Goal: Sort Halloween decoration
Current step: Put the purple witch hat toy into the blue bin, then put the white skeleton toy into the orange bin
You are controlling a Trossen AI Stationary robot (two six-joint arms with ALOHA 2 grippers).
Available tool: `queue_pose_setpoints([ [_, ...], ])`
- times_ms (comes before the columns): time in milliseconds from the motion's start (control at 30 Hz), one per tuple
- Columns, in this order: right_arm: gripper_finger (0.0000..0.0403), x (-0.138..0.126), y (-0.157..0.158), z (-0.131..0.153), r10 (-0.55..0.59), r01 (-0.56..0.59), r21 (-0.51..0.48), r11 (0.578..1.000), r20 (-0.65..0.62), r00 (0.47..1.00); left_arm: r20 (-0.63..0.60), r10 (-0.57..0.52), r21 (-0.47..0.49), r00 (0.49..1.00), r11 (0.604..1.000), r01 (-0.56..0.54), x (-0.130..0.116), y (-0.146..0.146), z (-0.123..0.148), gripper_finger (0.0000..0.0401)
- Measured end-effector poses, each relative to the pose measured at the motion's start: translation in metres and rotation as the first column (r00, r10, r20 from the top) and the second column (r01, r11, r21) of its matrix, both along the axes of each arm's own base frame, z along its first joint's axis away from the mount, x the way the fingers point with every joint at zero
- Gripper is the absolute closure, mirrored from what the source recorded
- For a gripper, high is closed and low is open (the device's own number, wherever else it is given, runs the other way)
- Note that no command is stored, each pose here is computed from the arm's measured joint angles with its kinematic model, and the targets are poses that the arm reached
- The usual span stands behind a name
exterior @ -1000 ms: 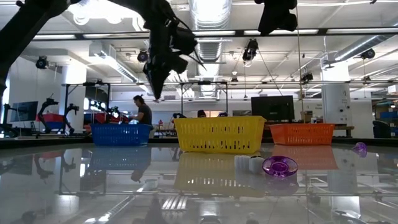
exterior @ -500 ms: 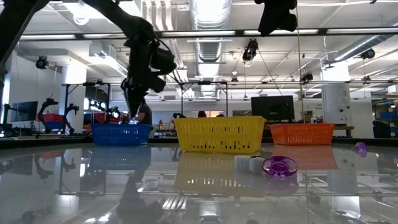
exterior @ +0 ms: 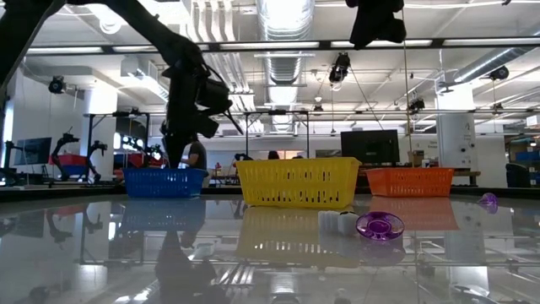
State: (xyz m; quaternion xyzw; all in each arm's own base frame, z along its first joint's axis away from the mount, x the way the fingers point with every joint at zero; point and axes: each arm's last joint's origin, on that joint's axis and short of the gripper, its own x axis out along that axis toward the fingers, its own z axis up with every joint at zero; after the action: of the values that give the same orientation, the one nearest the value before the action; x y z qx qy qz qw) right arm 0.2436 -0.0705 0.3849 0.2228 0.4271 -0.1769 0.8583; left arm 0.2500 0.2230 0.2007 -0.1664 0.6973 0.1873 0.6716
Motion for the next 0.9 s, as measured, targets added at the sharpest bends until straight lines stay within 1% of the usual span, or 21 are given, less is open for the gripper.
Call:
queue_pose_setpoints([
  [167, 0.0321, 0.000, 0.000, 0.000, -0.051, 0.051, 0.034, 0.998, 0.012, 0.999, 0.008, -0.029, 0.005, 1.000, 1.000, 0.029, -0.004, 0.006, 0.000, 0.0401],
  [300, 0.0321, 0.001, 0.000, 0.000, -0.058, 0.057, 0.041, 0.998, 0.014, 0.998, 0.011, -0.050, 0.006, 0.999, 0.999, 0.050, -0.007, 0.010, 0.000, 0.0401],
  [400, 0.0321, 0.001, 0.000, 0.000, -0.087, 0.085, 0.063, 0.994, 0.016, 0.996, 0.008, -0.064, 0.003, 0.998, 0.998, 0.064, -0.009, 0.012, 0.000, 0.0395],
  [667, 0.0321, 0.001, 0.000, 0.000, -0.147, 0.144, 0.112, 0.983, 0.017, 0.989, 0.004, -0.096, -0.002, 0.995, 0.995, 0.096, -0.010, 0.012, 0.000, 0.0338],
  [800, 0.0321, 0.002, 0.004, -0.001, -0.135, 0.132, 0.114, 0.985, 0.012, 0.991, -0.021, -0.092, -0.031, 0.996, 0.995, 0.091, -0.012, 0.010, 0.003, 0.0313],
  [900, 0.0321, 0.004, 0.010, -0.001, -0.110, 0.108, 0.110, 0.988, 0.011, 0.994, -0.028, -0.070, -0.037, 0.997, 0.997, 0.069, -0.016, 0.006, 0.010, 0.0300],
])
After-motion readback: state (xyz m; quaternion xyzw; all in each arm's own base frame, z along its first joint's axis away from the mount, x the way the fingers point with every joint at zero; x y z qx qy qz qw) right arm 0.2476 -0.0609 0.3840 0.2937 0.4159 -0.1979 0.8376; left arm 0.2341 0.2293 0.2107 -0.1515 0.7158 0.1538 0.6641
